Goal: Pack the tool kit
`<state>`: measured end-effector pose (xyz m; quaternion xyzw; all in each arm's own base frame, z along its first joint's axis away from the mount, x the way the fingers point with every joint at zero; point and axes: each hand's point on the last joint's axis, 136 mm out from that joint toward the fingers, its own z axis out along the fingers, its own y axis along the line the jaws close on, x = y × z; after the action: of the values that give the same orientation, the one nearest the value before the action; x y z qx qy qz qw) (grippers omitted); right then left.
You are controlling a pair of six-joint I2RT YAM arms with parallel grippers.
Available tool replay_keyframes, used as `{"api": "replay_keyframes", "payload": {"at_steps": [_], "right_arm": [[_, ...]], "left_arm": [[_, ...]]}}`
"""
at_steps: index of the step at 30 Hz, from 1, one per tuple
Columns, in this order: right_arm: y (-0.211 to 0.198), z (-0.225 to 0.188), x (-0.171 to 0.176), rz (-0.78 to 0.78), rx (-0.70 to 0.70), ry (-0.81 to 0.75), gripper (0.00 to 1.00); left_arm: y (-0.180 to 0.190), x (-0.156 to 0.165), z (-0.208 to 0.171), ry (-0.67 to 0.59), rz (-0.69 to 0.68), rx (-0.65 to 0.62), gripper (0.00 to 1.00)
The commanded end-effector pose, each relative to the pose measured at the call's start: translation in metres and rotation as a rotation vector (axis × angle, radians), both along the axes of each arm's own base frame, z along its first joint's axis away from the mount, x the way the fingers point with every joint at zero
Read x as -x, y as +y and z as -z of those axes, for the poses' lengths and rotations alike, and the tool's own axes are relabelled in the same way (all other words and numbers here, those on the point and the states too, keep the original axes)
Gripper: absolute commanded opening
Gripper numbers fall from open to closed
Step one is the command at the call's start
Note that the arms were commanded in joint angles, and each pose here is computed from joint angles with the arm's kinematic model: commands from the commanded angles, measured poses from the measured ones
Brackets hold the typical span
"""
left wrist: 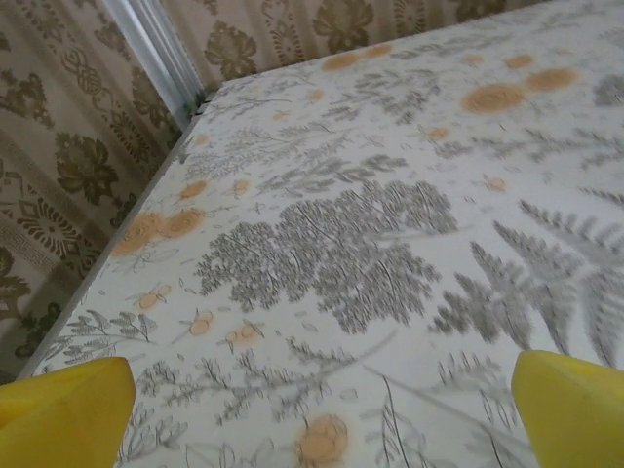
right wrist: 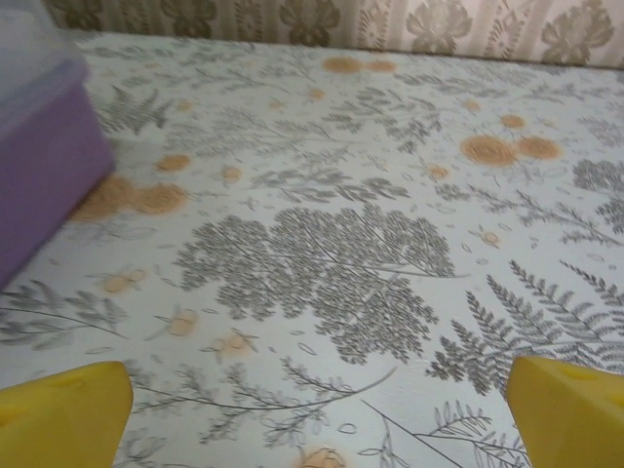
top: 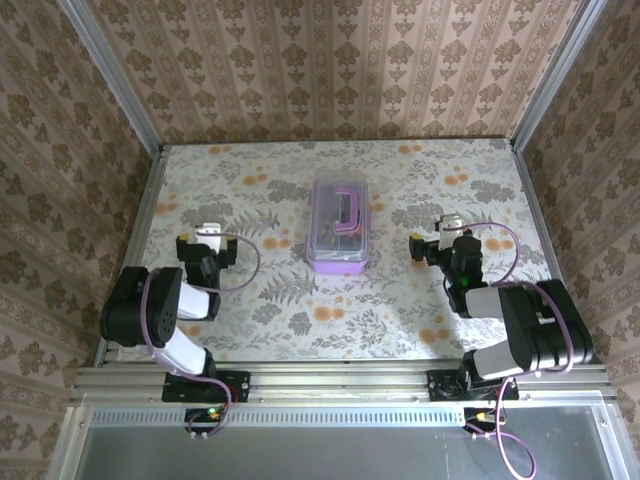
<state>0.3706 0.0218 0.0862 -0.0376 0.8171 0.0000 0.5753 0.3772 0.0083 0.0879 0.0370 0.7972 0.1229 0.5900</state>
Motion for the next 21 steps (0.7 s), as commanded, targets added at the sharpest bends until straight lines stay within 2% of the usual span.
{"api": "replay_keyframes", "payload": {"at_steps": [1, 5, 21], "right_arm": [[-0.013, -0.015, -0.019, 0.070, -0.008, -0.064, 1.00], [-0.028, -0.011, -0.029, 0.109, -0.075, 0.015, 1.00], [-0.025, -0.011, -0.030, 0.115, -0.046, 0.011, 1.00]], "left_arm": [[0.011, -0.017, -0.010, 0.013, -0.042, 0.133, 1.00], [0.011, -0.018, -0.012, -0.002, -0.041, 0.122, 1.00], [0.009, -0.017, -0.011, 0.003, -0.036, 0.121, 1.00]]}}
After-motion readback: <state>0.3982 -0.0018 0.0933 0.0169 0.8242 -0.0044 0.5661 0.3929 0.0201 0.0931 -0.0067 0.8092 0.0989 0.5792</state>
